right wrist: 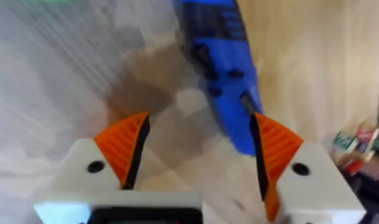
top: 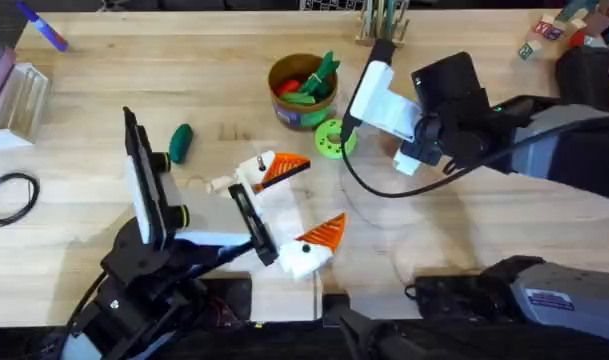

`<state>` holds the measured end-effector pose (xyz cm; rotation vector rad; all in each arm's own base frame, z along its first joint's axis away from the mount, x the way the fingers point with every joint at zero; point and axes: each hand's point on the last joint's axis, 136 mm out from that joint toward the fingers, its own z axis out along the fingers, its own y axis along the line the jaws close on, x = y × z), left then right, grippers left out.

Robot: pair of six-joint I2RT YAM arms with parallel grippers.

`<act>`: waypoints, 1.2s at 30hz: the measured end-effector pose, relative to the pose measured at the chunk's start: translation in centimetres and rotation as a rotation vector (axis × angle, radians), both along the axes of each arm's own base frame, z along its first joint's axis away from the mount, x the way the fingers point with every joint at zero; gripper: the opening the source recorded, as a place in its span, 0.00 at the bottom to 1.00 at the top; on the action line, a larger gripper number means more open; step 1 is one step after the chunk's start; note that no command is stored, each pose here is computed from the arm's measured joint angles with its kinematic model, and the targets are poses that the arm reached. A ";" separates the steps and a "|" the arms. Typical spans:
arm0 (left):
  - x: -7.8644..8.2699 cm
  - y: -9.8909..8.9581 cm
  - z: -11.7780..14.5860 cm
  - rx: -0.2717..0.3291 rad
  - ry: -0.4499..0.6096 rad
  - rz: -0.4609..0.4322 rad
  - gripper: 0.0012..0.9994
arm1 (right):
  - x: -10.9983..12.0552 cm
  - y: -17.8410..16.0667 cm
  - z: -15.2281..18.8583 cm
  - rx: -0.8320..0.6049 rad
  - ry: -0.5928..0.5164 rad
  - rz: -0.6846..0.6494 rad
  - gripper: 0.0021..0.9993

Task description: Pick up the gripper from the table and insert it into the empty holder that is missing its gripper. Then pick up a screw, insert it into the mounting hole, and use the screwdriver to tighten it. Finally, clean up the table by picking up the vegetable and placing it into the bucket.

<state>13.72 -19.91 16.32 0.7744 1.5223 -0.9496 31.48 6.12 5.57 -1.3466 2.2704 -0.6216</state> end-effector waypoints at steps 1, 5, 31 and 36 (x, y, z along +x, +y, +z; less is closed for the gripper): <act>0.0 0.0 0.0 0.000 -0.001 0.000 0.98 | -0.5 -0.2 0.0 0.015 0.010 -0.030 0.94; 0.1 0.0 0.3 -0.008 -0.016 0.004 0.99 | -1.4 -0.5 0.9 0.068 0.010 -0.114 0.94; 9.9 10.8 4.0 0.561 0.560 0.849 0.99 | -0.8 1.4 9.2 0.305 -0.235 -0.194 0.94; 11.9 12.2 3.2 0.606 0.633 0.925 0.99 | -1.2 2.6 9.2 0.314 -0.229 -0.160 0.94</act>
